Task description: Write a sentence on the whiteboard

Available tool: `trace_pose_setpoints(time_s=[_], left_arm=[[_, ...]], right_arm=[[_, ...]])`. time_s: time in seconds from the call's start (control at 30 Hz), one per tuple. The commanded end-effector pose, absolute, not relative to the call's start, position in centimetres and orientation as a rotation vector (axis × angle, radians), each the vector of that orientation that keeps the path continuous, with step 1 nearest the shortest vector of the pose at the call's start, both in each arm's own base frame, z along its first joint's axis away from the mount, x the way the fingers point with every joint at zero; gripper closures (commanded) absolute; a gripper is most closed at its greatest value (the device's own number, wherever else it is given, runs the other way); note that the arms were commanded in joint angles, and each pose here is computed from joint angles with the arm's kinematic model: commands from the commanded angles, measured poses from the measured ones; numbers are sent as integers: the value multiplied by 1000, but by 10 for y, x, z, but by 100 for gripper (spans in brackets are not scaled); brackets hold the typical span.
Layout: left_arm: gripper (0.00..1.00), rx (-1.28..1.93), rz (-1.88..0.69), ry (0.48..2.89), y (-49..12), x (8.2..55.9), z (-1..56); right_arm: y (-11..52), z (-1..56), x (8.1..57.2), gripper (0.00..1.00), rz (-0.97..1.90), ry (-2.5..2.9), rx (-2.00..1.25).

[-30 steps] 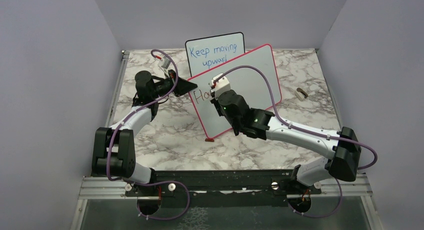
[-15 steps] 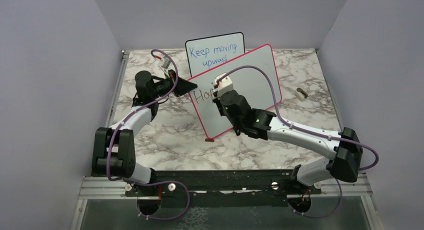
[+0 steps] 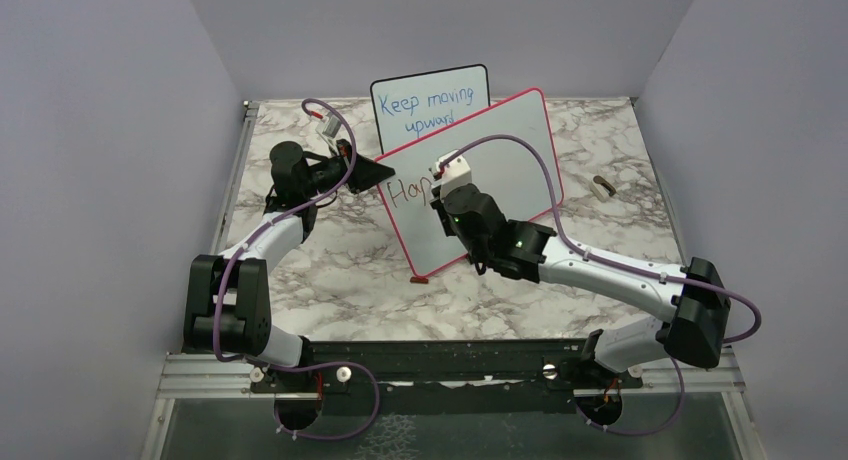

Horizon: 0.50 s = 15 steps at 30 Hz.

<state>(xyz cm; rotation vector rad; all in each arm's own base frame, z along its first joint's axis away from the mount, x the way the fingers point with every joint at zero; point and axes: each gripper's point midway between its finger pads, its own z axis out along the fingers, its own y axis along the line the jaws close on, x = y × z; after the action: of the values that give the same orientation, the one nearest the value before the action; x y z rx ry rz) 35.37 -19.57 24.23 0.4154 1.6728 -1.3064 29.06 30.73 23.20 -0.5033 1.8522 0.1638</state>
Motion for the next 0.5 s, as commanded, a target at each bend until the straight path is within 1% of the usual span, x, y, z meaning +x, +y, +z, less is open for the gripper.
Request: trace_pose_setpoints(time_s=[0.0,0.47], left_arm=[[100,447,-1300,1697,-199,352,230],[100,444,-1299,1699,-198,353,229]], right_arm=[[311,222,283,99,212,1890,-551],[322,228,278,99,278,1879,-580]])
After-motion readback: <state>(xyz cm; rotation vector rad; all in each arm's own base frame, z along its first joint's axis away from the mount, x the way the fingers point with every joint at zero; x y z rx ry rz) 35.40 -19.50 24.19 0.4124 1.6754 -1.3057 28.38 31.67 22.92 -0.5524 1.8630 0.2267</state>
